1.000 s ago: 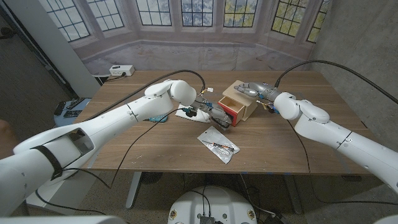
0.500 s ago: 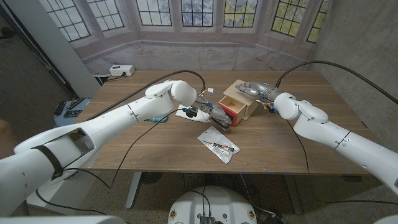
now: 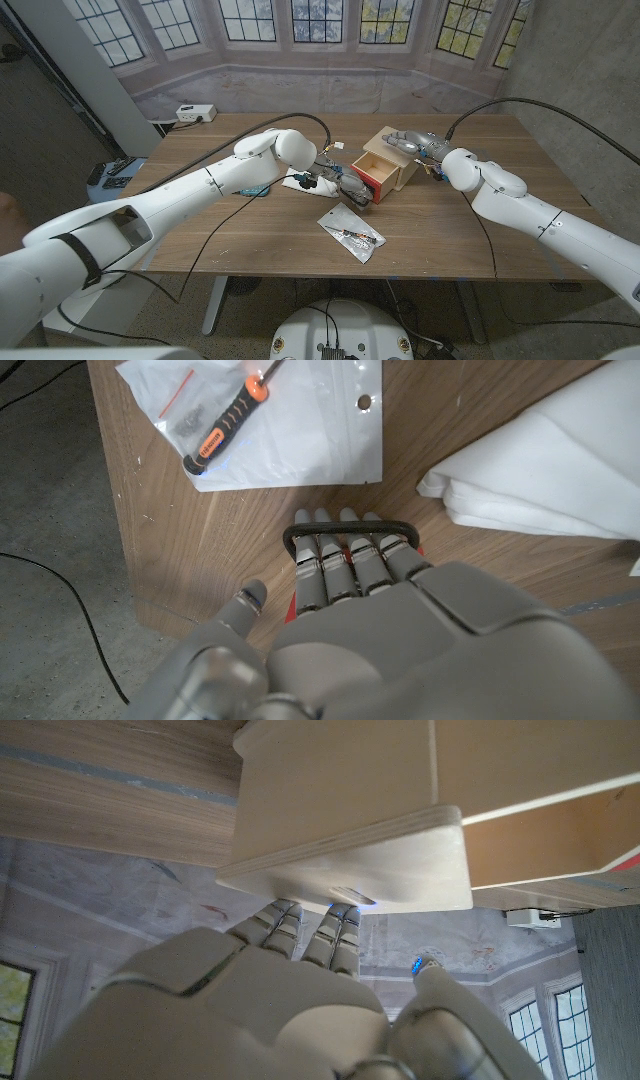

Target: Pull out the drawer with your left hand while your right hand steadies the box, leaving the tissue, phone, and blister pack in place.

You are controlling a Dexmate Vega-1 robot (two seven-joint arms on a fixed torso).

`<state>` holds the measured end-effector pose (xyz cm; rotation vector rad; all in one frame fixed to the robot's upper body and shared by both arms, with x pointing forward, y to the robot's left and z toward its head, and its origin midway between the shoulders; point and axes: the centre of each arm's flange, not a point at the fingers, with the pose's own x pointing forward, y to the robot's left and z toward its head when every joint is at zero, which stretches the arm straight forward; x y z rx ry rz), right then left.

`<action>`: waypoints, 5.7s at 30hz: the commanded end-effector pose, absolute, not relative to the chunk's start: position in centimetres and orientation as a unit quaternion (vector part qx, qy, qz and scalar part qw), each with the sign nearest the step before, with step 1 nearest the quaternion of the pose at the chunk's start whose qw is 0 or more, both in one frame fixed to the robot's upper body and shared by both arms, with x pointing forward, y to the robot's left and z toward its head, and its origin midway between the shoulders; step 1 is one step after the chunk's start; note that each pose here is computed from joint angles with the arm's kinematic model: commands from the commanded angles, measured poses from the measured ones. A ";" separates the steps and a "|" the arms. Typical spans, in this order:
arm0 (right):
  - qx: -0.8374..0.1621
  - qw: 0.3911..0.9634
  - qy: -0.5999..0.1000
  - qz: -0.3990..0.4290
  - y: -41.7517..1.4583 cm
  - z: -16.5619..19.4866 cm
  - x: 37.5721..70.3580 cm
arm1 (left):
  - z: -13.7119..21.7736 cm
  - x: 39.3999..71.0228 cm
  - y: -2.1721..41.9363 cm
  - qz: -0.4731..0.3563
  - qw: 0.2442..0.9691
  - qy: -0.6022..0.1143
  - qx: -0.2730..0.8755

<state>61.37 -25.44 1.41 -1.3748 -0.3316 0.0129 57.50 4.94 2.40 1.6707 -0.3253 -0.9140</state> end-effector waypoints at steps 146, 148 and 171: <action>-0.634 0.761 -0.133 -0.031 -23.9 2.0 61.2 | 4.4 53.8 5.1 -0.378 0.571 -0.183 0.705; -0.634 0.760 -0.137 -0.031 -23.7 2.2 61.1 | 4.5 53.9 5.3 -0.377 0.573 -0.186 0.704; -0.641 0.752 -0.149 -0.043 -22.6 3.6 59.6 | 5.0 54.0 6.5 -0.363 0.575 -0.203 0.704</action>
